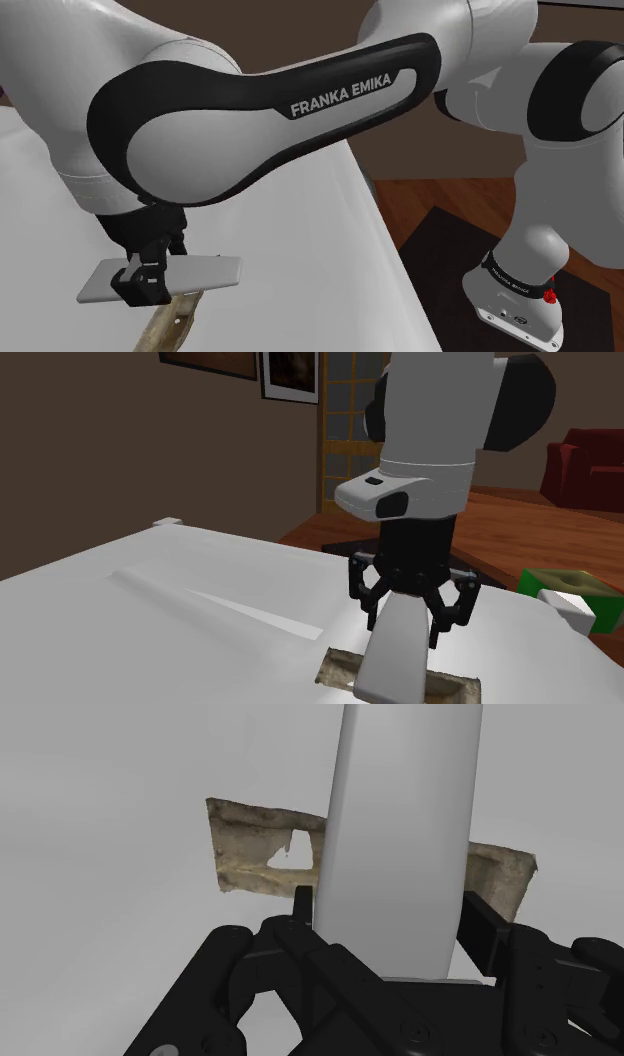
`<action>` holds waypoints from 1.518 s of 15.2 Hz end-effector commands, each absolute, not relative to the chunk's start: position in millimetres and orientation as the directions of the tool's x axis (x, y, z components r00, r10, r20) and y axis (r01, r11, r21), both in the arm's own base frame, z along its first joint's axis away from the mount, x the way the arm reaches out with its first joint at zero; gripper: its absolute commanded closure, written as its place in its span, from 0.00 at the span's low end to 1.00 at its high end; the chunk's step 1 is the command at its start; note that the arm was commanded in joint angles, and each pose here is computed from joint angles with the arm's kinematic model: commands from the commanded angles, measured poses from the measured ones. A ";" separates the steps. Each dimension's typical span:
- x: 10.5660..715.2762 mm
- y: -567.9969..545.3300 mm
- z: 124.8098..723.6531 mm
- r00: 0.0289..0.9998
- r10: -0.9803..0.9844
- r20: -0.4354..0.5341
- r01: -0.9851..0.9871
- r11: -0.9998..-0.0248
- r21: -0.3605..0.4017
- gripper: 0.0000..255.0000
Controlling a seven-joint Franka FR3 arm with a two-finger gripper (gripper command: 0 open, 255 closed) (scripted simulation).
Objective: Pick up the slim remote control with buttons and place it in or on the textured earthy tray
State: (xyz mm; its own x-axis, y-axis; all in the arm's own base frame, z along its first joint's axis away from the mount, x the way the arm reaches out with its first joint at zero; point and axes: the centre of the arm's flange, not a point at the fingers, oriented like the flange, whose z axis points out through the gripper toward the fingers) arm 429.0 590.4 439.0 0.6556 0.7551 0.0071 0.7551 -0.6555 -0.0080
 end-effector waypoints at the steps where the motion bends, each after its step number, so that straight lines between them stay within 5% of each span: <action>1: 428.9 591.4 429.9 0.656 0.755 0.008 0.755 -0.656 -0.008 1.00; 19: 428.9 591.4 378.5 0.656 0.755 0.008 0.755 -0.656 -0.008 1.00; 20: 429.0 591.4 378.4 0.656 0.755 0.008 0.755 -0.656 -0.008 0.00; 23: 429.0 591.4 378.5 0.656 0.755 0.008 0.755 -0.656 -0.008 0.00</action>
State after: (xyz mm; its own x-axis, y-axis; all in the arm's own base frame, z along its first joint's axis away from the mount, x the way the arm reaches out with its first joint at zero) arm 429.0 591.4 378.4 0.6560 0.7547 0.0077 0.7547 -0.6560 -0.0079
